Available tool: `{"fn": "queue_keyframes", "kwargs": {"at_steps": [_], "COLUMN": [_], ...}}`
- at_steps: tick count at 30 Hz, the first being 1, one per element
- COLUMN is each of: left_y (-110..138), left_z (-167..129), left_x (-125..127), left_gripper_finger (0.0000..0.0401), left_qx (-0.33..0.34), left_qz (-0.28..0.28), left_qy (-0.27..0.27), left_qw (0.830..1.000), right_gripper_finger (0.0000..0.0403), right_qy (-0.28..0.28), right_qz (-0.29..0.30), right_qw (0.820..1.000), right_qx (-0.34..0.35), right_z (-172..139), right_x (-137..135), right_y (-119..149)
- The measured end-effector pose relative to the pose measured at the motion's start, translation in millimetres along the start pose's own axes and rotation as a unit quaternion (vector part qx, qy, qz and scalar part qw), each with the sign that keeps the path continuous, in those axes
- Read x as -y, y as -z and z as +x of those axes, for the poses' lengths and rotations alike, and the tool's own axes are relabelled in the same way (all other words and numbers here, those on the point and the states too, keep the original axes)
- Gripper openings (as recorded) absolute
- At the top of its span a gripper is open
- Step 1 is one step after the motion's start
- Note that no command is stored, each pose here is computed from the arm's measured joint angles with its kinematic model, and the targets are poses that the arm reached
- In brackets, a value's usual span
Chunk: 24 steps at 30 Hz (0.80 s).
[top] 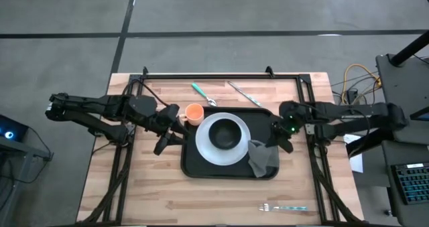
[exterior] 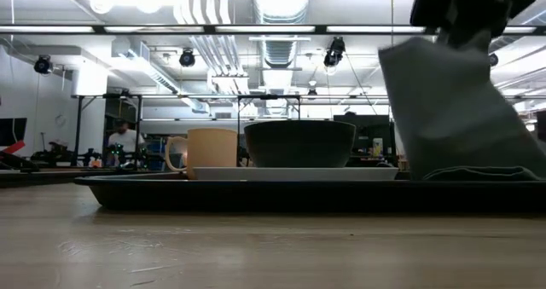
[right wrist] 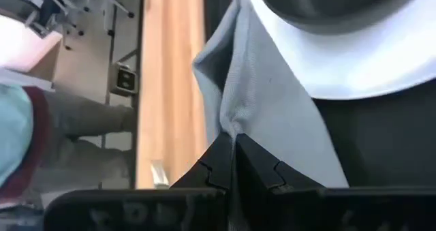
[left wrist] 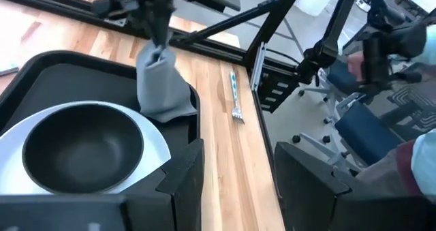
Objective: Set up tray
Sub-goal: Put the gray napkin on the black serving tray to the right of the white plate
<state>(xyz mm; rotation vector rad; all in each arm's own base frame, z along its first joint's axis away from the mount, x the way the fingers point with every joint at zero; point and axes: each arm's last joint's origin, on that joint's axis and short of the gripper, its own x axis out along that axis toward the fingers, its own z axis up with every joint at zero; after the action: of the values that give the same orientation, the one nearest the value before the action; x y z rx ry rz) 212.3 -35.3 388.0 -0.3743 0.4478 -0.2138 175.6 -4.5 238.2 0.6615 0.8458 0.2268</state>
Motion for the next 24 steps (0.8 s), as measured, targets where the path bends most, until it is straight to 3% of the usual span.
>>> {"fn": "queue_keyframes", "kwargs": {"at_steps": [6,15,24], "left_y": [0,0,0], "left_z": [0,0,0], "left_x": [-1,-1,-1], "left_gripper_finger": [0.0159,0.0159,0.0159], "left_qx": [0.005,0.006,0.005], "left_qz": [0.000,0.000,0.000], "left_qy": [-0.013,-0.015,-0.016], "left_qw": [1.000,1.000,1.000], "right_gripper_finger": [0.0008,0.0013,0.0094], "right_qy": [0.006,0.050,0.091], "right_qz": [-0.023,0.018,0.058], "right_qw": [0.999,0.998,0.992], "right_qx": [0.025,0.039,0.072], "right_z": [-10,-22,-37], "right_x": [28,67,88], "right_y": [-9,-15,-24]}}
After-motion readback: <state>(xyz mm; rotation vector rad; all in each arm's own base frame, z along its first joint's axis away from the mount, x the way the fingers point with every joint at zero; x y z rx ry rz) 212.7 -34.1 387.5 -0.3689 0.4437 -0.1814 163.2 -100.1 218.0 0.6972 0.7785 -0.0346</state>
